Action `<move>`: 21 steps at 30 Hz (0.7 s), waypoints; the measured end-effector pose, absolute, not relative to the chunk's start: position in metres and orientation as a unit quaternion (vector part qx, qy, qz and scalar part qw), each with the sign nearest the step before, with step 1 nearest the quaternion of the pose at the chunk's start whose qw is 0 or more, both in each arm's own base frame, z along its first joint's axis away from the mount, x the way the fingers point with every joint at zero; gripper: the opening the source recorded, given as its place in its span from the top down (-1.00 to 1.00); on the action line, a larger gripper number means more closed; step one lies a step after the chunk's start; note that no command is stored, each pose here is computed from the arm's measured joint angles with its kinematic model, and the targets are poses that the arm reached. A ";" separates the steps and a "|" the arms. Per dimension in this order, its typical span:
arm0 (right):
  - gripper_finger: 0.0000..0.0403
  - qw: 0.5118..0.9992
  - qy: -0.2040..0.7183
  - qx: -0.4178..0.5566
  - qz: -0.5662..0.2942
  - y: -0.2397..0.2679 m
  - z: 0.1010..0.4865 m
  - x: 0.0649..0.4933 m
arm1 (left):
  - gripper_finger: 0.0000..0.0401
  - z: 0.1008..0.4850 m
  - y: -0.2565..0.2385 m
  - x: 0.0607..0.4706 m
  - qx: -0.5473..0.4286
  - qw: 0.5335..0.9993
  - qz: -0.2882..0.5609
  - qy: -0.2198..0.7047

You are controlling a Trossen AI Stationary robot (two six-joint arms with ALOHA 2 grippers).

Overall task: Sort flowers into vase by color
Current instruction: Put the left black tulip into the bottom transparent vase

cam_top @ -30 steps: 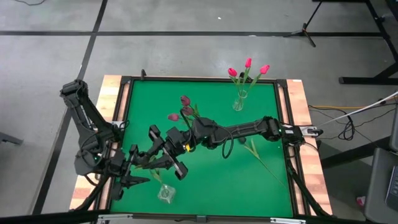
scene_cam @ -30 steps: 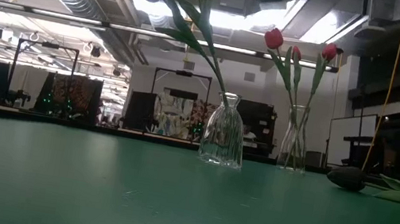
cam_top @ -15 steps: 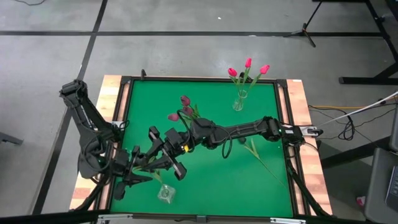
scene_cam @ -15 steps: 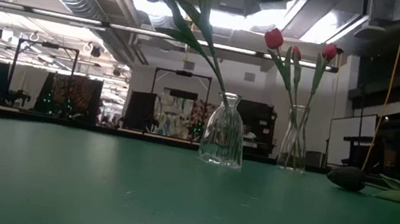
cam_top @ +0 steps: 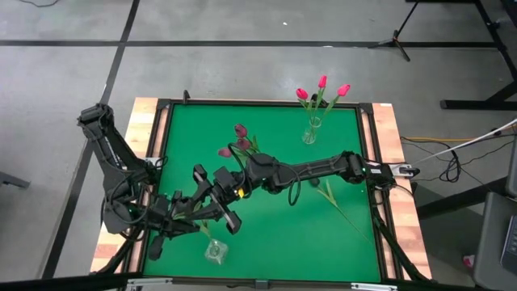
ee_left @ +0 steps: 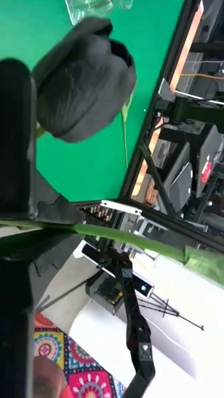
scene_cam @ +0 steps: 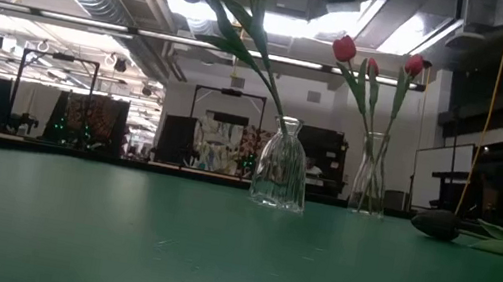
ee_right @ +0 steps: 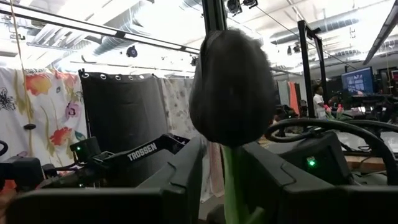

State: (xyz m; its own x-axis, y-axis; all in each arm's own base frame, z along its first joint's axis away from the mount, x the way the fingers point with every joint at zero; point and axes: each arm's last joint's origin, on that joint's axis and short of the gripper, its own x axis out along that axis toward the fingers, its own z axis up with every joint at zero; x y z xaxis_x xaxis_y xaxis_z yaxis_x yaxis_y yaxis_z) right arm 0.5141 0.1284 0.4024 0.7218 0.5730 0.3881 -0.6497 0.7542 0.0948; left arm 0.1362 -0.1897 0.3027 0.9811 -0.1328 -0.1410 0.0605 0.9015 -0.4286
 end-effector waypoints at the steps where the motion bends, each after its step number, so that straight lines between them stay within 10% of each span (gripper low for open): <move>1: 0.52 0.921 -0.170 0.113 0.332 0.128 0.402 0.514 | 0.96 0.303 -0.190 0.135 -0.219 0.971 -0.052 0.082; 12: 0.47 0.904 -0.109 0.099 0.402 0.132 0.393 0.515 | 0.99 0.312 -0.196 0.120 -0.227 0.972 -0.045 0.049; 21: -0.15 0.904 -0.088 0.089 0.408 0.132 0.389 0.515 | 0.99 0.314 -0.196 0.112 -0.221 0.975 -0.017 0.033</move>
State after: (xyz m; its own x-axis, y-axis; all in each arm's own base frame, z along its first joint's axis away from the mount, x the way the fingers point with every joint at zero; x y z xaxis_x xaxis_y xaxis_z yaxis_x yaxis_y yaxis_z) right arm 0.5154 0.1322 0.3893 0.6518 0.7217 0.2329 -0.7533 0.6515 0.0895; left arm 0.1117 -0.1960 0.3142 0.9973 -0.0475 -0.0565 0.0185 0.9019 -0.4316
